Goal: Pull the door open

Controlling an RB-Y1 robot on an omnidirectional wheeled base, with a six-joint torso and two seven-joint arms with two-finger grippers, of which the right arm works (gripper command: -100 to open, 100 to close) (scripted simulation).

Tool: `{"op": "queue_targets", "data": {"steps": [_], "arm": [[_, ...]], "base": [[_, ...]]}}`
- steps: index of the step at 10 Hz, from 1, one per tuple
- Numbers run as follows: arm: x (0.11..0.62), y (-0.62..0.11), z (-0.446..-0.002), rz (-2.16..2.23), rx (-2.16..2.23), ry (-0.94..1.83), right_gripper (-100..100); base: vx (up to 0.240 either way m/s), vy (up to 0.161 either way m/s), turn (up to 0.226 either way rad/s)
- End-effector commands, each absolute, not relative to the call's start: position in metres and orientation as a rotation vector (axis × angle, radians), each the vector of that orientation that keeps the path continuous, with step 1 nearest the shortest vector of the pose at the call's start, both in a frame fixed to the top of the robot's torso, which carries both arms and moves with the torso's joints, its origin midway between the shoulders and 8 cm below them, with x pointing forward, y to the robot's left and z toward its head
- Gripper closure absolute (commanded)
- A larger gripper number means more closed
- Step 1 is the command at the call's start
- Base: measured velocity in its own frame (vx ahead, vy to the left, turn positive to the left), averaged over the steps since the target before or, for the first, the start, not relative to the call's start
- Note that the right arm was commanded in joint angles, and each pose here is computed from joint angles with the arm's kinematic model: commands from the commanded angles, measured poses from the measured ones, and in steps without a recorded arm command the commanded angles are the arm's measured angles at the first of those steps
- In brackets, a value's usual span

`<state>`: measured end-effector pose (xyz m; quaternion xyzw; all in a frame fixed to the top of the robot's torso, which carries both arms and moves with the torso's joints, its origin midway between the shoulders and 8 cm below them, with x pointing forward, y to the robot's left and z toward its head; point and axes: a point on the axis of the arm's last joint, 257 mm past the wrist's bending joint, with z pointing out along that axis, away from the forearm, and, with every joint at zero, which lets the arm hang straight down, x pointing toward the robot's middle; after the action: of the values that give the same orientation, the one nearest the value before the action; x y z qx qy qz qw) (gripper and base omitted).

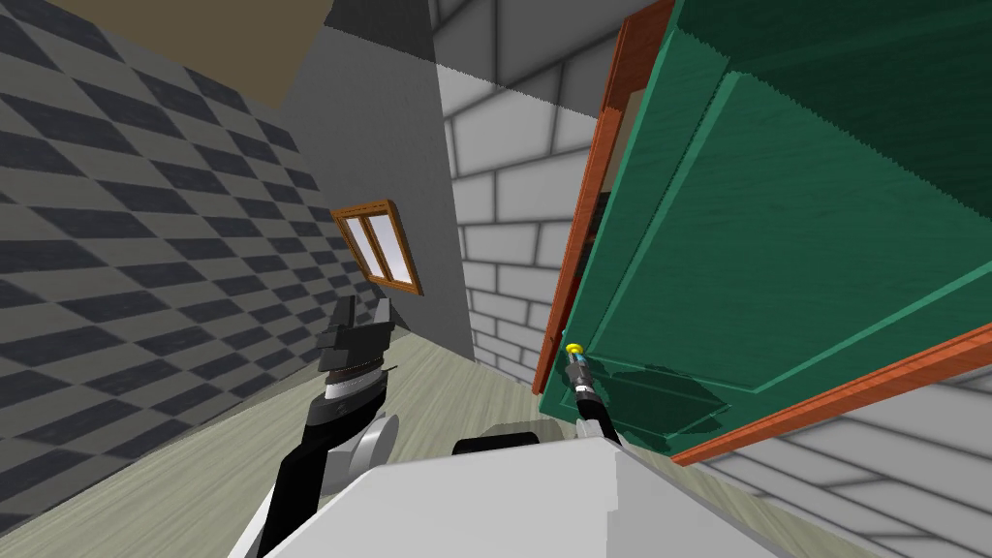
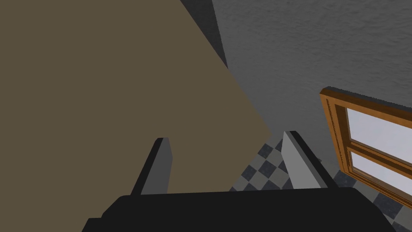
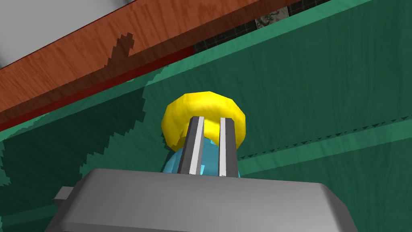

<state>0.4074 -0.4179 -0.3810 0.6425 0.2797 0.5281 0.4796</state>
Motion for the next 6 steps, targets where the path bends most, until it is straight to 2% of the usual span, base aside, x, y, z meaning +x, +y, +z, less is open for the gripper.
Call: {"op": "queue_targets", "data": {"steps": [1,3,6], "arm": [[0.4007,-0.421,-0.3869,1.317,1.62,0.628,-100],[0.3996,-0.4189,-0.3865,1.375,1.66,0.555,-100],[0.3989,-0.4177,-0.3864,1.424,1.693,0.495,-100]], "base": [[-0.061,-0.02,0.023],[-0.094,-0.033,0.053],[-0.042,-0.012,0.025]]}}
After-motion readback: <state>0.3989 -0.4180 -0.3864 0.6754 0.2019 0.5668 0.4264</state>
